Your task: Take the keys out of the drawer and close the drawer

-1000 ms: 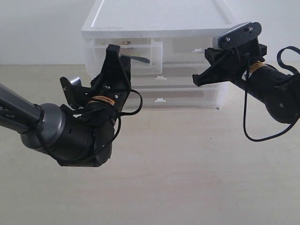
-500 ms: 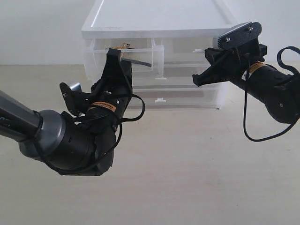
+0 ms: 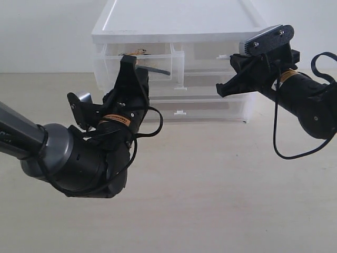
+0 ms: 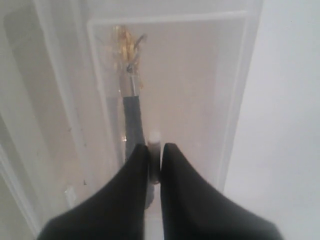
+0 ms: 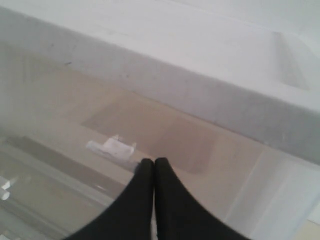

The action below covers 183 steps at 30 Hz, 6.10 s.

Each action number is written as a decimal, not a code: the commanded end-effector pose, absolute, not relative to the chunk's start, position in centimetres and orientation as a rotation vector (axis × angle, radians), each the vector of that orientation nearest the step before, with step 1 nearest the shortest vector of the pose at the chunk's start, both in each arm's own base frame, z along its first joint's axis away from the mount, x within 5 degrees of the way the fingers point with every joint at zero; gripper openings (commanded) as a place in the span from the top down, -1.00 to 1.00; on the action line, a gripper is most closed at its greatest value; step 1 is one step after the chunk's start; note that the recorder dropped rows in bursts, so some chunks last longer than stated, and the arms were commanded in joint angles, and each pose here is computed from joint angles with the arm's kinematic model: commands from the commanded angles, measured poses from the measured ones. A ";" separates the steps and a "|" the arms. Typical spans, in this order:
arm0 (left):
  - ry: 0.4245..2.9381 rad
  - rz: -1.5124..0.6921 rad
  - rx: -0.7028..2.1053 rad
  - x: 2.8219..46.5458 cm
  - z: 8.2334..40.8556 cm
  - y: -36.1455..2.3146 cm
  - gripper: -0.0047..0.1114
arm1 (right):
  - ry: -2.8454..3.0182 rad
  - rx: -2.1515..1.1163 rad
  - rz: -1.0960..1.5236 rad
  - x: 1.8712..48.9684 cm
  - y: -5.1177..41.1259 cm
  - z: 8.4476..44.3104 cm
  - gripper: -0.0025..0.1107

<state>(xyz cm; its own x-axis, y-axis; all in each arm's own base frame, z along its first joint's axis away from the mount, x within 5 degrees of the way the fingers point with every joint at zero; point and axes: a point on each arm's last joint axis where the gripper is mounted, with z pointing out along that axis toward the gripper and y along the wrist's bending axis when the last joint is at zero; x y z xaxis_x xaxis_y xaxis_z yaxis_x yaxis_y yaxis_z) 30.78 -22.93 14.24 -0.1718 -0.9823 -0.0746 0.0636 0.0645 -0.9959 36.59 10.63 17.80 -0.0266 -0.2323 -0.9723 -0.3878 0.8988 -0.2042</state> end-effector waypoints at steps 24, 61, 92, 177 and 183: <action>1.298 -1.405 0.223 26.8 25.9 -25.4 0.85 | 1.564 -0.369 0.147 37.4 9.9 18.9 0.96; 1.969 0.627 1.677 35.1 34.3 -20.9 0.85 | 1.567 -0.339 0.182 37.4 10.0 18.9 0.96; 2.060 0.380 1.701 36.0 30.4 -23.4 0.17 | 1.572 -0.329 0.197 37.4 10.0 18.9 0.96; 2.233 0.234 1.688 35.1 30.6 -22.0 0.08 | 1.572 -0.332 0.195 37.4 10.0 18.9 0.96; 2.260 0.199 1.649 34.6 31.3 -21.9 -0.06 | 1.572 -0.332 0.195 37.4 10.0 18.9 0.96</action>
<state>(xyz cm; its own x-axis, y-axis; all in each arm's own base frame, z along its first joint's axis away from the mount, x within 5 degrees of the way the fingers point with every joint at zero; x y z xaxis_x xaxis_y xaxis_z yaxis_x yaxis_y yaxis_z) 35.25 -22.04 30.30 -0.2547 0.9547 -0.1540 0.8999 0.2923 0.3236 36.57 10.69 17.85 -0.0555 -0.1484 -0.9874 -0.3891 0.9139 -0.1154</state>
